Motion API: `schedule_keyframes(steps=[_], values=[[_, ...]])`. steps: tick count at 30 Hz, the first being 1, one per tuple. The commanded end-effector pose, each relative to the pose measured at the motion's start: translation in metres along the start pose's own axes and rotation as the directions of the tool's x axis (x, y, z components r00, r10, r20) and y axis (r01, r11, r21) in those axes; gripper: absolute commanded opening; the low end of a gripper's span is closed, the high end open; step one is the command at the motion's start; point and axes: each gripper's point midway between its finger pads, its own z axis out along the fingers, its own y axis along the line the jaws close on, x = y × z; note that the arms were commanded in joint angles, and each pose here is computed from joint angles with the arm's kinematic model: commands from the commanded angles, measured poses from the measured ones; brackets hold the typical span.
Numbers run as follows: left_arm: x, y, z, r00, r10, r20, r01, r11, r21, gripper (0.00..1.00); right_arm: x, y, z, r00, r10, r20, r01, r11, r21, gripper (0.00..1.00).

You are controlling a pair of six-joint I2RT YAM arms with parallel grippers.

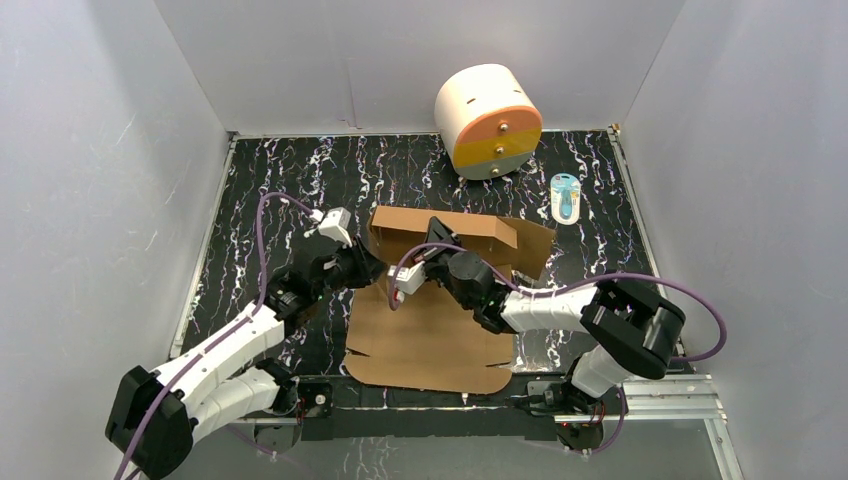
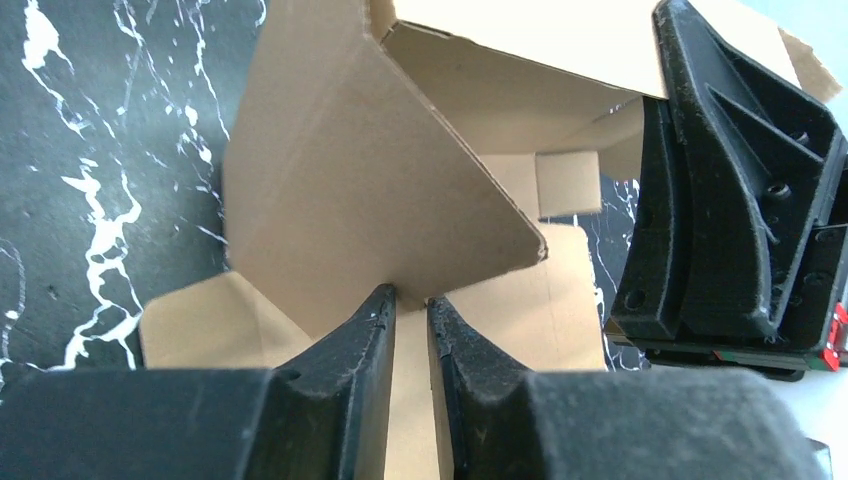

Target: Fold the paper box

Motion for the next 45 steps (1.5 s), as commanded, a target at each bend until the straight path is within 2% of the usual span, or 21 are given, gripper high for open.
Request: schedule_keyframes(steps=[1,13,19,25,32,38,43,45], values=[[0.008,-0.007,0.002,1.000,-0.013,0.007,0.013,0.998,0.056,0.20,-0.016,0.003,-0.009,0.994,-0.081,0.073,0.080,0.997,0.016,0.00],[0.015,0.000,0.007,0.998,0.050,0.048,-0.054,0.995,0.085,0.29,-0.017,0.011,-0.020,0.980,-0.191,0.062,0.189,0.981,0.036,0.00],[0.010,-0.004,-0.004,0.993,0.086,0.082,-0.095,0.989,0.112,0.45,-0.016,0.013,-0.020,0.979,-0.194,0.059,0.193,0.981,0.027,0.00],[0.000,-0.014,-0.023,0.985,0.112,0.130,-0.132,0.980,0.152,0.55,-0.013,0.015,-0.021,0.983,-0.180,0.046,0.179,0.984,0.020,0.00],[-0.028,-0.019,-0.048,0.974,0.128,0.189,-0.147,0.985,0.094,0.56,-0.014,0.015,-0.019,0.984,-0.172,0.046,0.172,0.985,0.006,0.00],[-0.064,0.000,-0.083,0.964,0.146,0.223,-0.118,0.984,-0.133,0.53,-0.014,0.015,-0.017,0.986,-0.162,0.047,0.162,0.987,-0.001,0.00],[-0.077,0.043,-0.107,0.958,0.187,0.219,-0.085,0.910,-0.405,0.51,-0.015,0.015,-0.017,0.987,-0.153,0.050,0.153,0.988,-0.002,0.00],[-0.075,0.050,-0.102,0.961,0.195,0.198,-0.091,0.894,-0.440,0.52,-0.016,0.015,-0.016,0.987,-0.152,0.051,0.152,0.988,0.000,0.00]])
